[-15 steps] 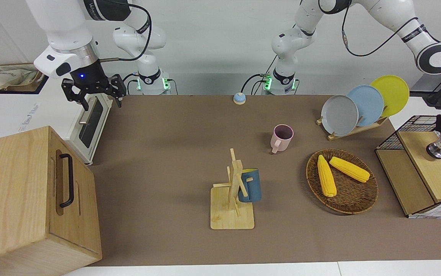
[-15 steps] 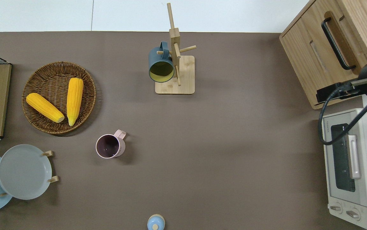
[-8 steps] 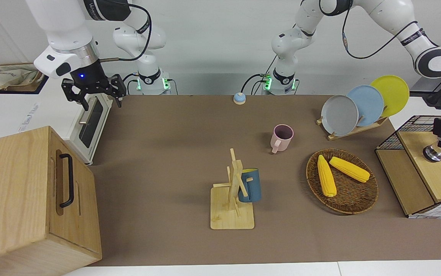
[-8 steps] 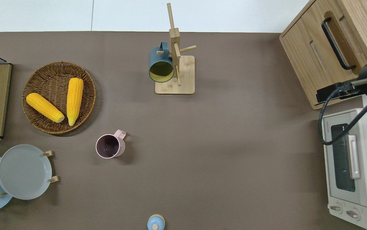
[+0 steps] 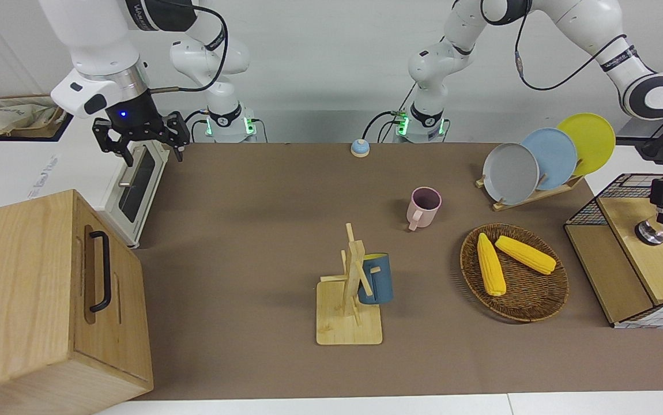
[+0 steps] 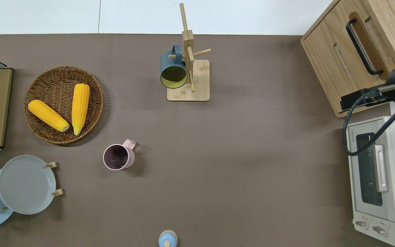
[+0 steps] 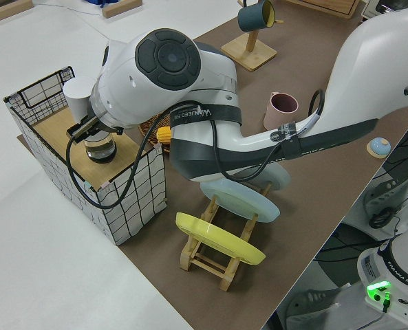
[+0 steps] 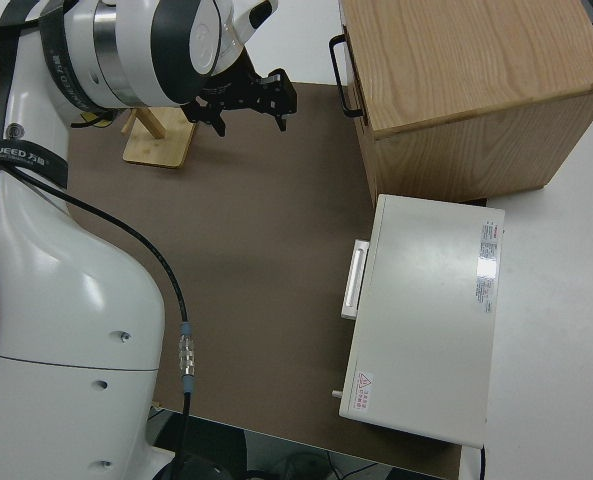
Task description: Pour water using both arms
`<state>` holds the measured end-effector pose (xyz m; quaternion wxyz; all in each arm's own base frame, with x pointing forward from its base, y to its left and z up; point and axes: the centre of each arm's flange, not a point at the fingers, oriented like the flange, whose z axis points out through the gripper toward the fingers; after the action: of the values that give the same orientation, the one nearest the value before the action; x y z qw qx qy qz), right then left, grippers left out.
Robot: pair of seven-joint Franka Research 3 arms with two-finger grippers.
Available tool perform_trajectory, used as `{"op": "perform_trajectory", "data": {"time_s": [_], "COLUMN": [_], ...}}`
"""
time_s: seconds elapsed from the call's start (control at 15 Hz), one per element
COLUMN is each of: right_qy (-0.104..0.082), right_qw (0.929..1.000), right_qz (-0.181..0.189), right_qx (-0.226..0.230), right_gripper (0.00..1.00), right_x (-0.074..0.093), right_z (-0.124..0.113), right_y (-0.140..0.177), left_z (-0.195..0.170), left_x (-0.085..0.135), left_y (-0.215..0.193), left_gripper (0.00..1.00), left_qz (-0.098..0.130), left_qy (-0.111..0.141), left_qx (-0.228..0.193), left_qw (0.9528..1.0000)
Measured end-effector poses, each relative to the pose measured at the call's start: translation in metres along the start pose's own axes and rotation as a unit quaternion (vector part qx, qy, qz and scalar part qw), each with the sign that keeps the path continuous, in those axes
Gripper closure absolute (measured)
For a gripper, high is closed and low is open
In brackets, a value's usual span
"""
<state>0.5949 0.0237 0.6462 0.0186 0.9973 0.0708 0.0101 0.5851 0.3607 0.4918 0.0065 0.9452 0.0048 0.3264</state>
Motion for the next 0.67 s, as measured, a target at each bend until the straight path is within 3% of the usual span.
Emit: {"op": "perform_trajectory", "data": {"time_s": [0.07, 0.33, 0.67], "right_qy": [0.0, 0.0, 0.0], "right_qw": [1.0, 1.0, 1.0], "right_qz": [0.0, 0.0, 0.0], "right_qx": [0.0, 0.0, 0.0], "right_gripper": [0.01, 0.01, 0.01], "right_x": [0.0, 0.0, 0.0], "right_z": [0.0, 0.0, 0.0], "right_y": [0.0, 0.0, 0.0], "left_z": [-0.0008, -0.0052, -0.0082], "left_x": [0.0008, 0.0058, 0.0098], "left_y": [-0.0003, -0.0009, -0.0007], "left_gripper": [0.33, 0.0, 0.0], "left_qz": [0.0, 0.001, -0.011], "left_qy": [0.001, 0.008, 0.011], "left_qx": [0.001, 0.003, 0.005], "left_qw": [1.0, 1.0, 0.9999]}}
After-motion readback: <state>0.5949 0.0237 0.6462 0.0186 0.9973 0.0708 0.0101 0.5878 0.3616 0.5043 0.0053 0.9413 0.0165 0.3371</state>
